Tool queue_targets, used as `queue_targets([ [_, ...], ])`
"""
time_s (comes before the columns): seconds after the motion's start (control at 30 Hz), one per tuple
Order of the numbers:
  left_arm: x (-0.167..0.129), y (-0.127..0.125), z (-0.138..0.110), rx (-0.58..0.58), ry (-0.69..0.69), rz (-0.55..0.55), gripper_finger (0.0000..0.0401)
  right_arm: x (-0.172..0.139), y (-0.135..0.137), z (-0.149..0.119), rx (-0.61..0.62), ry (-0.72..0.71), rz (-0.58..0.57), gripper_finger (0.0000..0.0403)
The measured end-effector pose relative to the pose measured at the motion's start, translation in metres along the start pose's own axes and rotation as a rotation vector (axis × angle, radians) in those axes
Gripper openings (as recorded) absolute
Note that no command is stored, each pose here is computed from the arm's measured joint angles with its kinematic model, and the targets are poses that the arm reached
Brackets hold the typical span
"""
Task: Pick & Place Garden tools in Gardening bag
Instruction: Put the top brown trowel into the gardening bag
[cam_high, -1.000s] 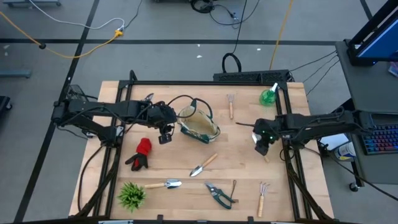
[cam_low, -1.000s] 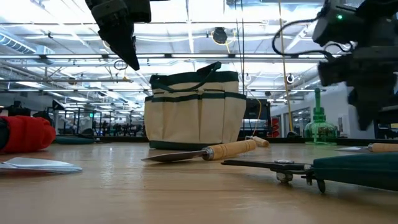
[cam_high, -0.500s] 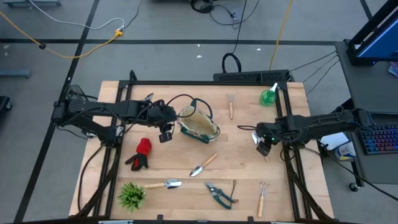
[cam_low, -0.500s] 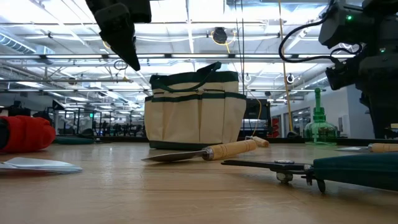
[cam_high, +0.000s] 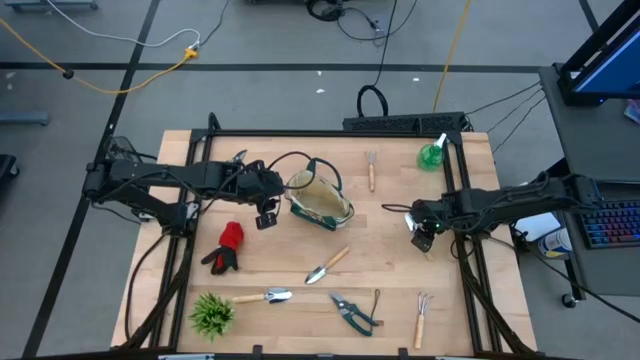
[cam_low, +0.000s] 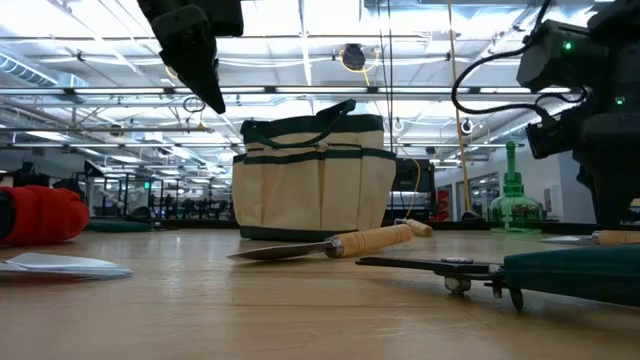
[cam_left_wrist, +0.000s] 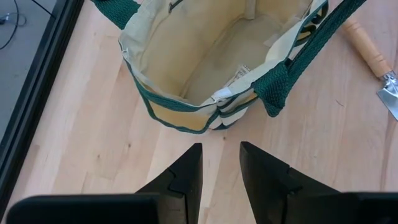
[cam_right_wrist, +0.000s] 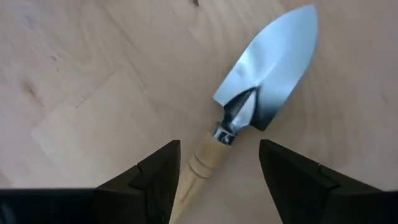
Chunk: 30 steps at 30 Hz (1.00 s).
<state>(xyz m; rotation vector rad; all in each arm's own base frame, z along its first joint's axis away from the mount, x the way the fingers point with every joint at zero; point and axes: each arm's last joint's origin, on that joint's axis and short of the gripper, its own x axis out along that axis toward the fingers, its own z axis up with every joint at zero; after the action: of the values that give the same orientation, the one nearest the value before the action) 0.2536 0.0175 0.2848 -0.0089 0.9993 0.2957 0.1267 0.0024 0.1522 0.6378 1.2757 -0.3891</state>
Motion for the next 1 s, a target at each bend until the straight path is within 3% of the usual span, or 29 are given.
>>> queue_targets([
  [0.43,0.0,0.0,0.0,-0.001,0.0,0.0,0.0113,0.016,-0.008,-0.008,-0.118,-0.001,-0.006,0.0199],
  [0.87,0.0,0.001,0.0,-0.001,-0.002,0.017,0.0113,0.017,-0.009,-0.007,-0.105,-0.023,-0.039,0.0064],
  [1.0,0.0,0.0,0.0,0.0,-0.002,0.017,0.0113,0.017,-0.008,-0.004,-0.102,-0.063,-0.034,0.0056],
])
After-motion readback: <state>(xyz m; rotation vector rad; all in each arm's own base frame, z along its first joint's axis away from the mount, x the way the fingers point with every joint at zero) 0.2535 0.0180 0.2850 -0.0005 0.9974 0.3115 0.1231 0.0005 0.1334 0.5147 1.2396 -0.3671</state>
